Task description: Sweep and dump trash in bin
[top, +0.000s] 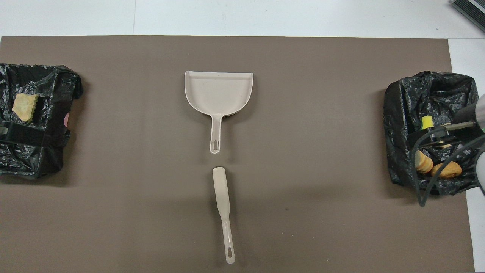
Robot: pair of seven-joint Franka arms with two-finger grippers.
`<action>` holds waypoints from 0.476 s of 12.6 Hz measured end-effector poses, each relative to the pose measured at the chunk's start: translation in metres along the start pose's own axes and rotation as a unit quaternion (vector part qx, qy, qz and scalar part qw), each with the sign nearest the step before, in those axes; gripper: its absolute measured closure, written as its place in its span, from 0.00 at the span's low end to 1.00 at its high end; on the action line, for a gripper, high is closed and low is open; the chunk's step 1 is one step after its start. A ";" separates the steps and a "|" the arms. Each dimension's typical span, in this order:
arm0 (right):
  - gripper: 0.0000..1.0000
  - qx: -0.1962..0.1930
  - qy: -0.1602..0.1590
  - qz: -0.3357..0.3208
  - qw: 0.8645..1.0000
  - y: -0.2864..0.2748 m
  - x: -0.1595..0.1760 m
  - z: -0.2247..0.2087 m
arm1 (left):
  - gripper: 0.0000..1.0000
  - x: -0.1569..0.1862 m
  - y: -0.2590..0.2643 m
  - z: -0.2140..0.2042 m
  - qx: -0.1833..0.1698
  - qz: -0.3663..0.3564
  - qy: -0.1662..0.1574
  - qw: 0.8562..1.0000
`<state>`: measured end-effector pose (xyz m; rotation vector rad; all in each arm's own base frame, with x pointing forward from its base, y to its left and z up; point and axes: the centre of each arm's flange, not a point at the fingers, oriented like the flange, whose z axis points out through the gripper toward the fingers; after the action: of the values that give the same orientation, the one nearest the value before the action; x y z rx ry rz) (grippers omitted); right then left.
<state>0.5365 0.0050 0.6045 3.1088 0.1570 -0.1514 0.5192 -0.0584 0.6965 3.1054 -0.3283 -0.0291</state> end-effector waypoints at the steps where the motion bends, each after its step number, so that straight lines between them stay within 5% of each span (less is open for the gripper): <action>1: 0.00 0.000 0.000 0.000 1.000 0.000 0.000 0.000 | 0.00 0.003 -0.003 0.000 -0.001 -0.002 0.000 1.000; 6: 0.00 0.000 0.000 0.000 1.000 0.000 0.000 0.000 | 0.00 -0.002 -0.012 0.001 -0.001 -0.011 -0.003 1.000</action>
<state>0.5365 0.0050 0.6045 3.1088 0.1570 -0.1514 0.5200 -0.0461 0.6948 3.1069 -0.2933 -0.0405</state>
